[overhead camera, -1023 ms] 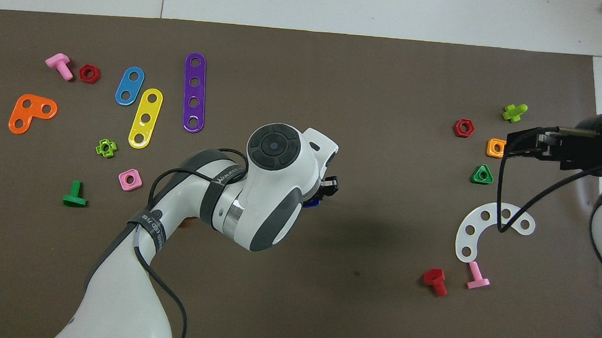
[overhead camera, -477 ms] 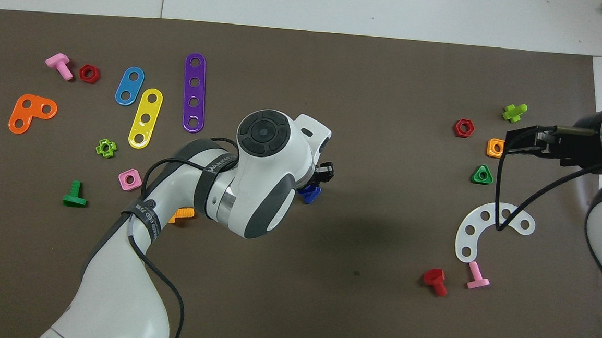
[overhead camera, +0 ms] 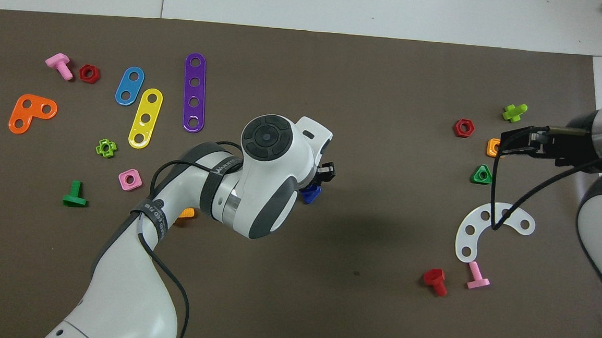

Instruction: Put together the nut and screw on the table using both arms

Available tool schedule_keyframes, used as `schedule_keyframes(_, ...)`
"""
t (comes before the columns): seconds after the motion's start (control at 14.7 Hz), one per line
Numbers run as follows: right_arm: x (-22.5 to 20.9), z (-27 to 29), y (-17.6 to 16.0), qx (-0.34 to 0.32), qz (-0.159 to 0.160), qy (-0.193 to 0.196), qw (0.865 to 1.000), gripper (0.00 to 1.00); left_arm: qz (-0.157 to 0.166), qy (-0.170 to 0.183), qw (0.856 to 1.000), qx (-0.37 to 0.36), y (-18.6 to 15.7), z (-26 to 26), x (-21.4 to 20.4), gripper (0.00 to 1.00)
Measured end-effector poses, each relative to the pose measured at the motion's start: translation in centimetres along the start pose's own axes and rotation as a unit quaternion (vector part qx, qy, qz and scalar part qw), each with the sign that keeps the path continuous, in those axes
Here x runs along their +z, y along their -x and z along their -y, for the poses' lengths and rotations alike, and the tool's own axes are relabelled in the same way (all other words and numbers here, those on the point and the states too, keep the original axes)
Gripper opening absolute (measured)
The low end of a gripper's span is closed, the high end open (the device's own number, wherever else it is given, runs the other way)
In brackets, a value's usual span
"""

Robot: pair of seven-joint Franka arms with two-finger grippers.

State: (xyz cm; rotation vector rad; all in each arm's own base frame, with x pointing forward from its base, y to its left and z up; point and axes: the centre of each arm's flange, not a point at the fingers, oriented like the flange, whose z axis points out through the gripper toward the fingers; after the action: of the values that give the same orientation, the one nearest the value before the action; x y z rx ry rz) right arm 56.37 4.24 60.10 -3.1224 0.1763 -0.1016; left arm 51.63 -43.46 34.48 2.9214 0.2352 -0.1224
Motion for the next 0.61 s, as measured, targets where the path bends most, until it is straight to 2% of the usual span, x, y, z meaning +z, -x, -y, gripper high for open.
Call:
schedule_keyframes(0.2,0.0,0.0,0.0,0.000,0.000,0.000,1.000,1.00,-0.002,0.001,1.000,0.004,0.7,-0.1,0.5,0.48)
schedule_keyframes(0.41,0.0,0.0,0.0,0.000,0.000,0.000,1.000,1.00,0.013,-0.015,1.000,0.012,2.4,0.1,2.9,0.48)
schedule_keyframes(0.61,0.0,-0.1,0.0,0.001,0.000,0.000,1.000,1.00,0.019,-0.020,1.000,0.012,2.7,0.2,3.3,0.48)
